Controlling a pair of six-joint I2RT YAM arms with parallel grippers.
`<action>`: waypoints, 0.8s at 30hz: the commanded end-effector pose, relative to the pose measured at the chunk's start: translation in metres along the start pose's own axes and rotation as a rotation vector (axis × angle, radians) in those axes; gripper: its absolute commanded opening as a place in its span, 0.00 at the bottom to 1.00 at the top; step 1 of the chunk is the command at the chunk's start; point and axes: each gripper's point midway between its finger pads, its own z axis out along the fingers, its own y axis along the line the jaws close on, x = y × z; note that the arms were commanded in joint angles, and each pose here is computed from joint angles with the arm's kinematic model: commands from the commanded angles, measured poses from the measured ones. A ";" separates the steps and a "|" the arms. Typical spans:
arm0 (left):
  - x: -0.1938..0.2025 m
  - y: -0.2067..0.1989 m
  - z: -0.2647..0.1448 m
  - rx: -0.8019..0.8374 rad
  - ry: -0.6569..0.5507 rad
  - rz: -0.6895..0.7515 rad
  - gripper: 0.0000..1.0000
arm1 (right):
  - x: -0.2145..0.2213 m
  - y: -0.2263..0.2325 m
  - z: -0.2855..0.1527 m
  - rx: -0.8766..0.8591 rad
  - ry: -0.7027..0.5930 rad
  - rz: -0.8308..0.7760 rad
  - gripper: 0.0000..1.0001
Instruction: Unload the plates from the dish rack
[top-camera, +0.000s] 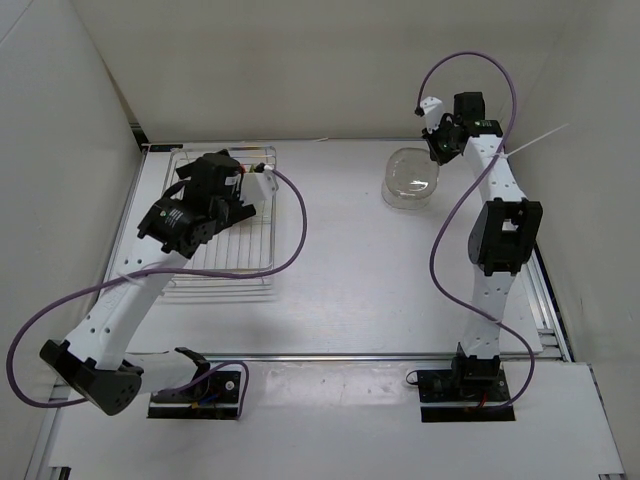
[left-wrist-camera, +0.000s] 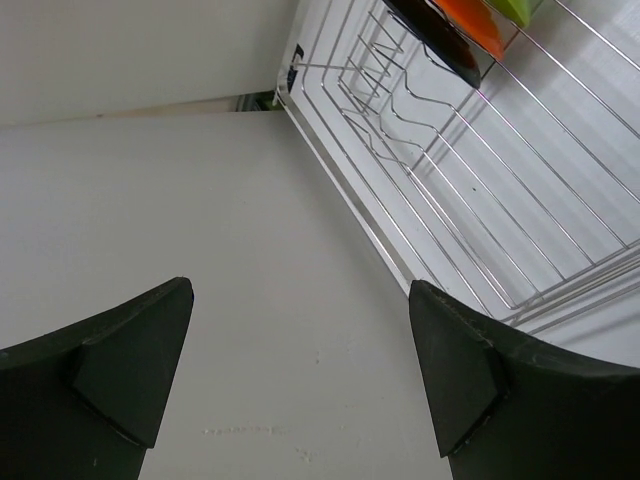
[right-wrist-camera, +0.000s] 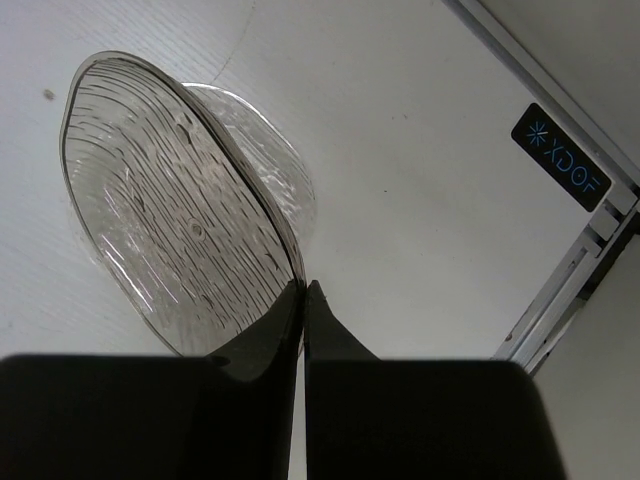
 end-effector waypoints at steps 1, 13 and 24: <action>0.001 -0.007 0.003 0.028 -0.006 -0.021 1.00 | -0.028 -0.019 0.000 0.041 -0.102 -0.032 0.00; 0.004 -0.016 0.017 0.068 0.016 -0.025 1.00 | -0.022 -0.012 0.029 -0.009 -0.115 0.035 0.00; 0.012 -0.023 0.020 0.084 0.035 -0.025 1.00 | -0.013 -0.005 0.042 -0.045 -0.098 0.054 0.00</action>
